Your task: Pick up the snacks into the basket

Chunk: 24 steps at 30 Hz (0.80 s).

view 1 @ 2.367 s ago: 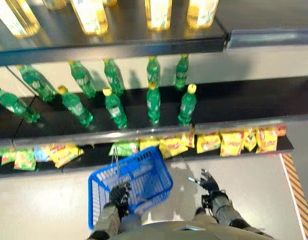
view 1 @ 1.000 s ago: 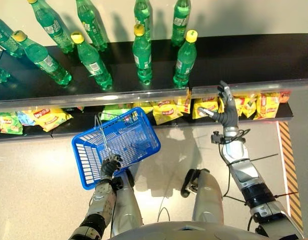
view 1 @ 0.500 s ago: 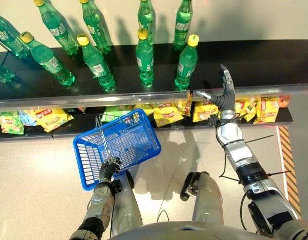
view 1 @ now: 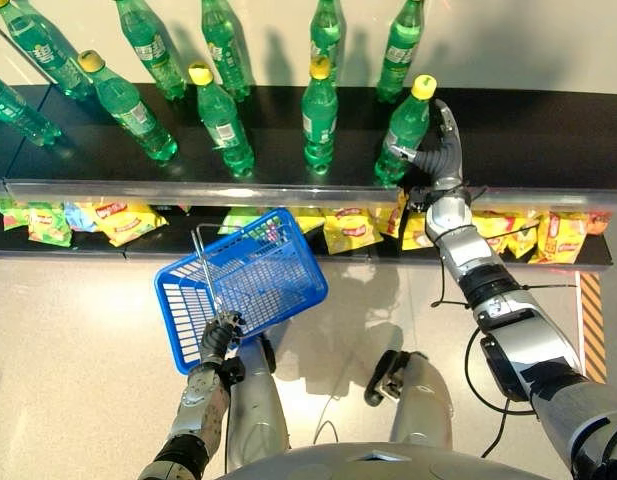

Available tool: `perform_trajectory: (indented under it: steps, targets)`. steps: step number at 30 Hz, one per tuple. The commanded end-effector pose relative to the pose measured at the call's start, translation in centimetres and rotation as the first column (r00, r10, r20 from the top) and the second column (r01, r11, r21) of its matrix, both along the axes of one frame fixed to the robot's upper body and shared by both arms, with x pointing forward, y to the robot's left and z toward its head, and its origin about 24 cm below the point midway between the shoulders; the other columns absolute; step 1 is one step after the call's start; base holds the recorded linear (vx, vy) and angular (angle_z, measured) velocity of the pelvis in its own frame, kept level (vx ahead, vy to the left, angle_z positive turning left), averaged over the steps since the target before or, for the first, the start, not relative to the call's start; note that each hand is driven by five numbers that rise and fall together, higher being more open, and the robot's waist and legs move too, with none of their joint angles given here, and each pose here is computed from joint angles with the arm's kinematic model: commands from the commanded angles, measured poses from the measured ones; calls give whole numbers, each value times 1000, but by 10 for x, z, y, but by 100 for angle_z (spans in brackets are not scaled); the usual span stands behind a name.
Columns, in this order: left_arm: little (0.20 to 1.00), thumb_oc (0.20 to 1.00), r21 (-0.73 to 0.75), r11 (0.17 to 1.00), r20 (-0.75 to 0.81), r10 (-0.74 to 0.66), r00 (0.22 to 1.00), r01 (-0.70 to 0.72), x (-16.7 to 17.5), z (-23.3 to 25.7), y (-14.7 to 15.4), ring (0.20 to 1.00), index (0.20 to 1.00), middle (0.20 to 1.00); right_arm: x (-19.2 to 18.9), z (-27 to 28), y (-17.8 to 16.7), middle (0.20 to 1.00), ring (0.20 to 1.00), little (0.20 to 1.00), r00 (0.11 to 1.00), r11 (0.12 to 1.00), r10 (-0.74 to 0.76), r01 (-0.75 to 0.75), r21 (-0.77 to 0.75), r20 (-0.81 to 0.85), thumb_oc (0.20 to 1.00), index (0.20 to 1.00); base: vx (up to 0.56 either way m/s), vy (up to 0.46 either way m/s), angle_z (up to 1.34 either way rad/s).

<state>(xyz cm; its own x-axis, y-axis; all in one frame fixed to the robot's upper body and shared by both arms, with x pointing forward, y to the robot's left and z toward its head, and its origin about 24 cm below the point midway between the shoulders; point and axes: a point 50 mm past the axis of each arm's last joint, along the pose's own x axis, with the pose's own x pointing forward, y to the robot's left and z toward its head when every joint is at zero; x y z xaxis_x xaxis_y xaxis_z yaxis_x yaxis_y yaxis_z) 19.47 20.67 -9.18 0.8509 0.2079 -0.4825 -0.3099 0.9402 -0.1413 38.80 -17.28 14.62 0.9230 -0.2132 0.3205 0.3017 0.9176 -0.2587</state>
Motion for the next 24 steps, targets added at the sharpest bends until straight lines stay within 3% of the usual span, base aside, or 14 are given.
perform_trajectory:
  steps: [1,20,21,22,23,24]
  targets:
    - [200,200,-26,997,36,-78,996,79,-8,3,-13,200,200,200,9,35,0,1000,1000,1000,995,999,20,-24,39,94,1000,1000,0,0,0]
    - [200,200,-24,993,18,-111,994,112,-10,1,-12,200,200,200,32,45,2,1000,1000,1000,998,1000,2,-3,-17,-65,1000,1000,10,3,1]
    - [200,200,-24,993,16,-113,993,113,-10,1,-12,200,200,200,32,44,1,950,950,950,997,1000,-3,2,-13,-71,950,950,-7,12,3]
    - [200,200,-24,993,15,-113,993,113,-10,1,-12,200,200,200,33,46,1,404,404,404,998,1000,-3,3,-6,-69,404,404,-1,15,5]
    - [200,200,-23,993,10,-116,993,116,-11,0,-11,200,200,200,33,50,0,200,200,200,998,1000,-6,5,-4,-59,200,200,1,10,6]
    - [200,200,-23,993,10,-116,993,116,-11,0,-11,200,200,200,33,50,0,200,200,200,998,1000,-6,5,-4,-59,200,200,0,9,6]
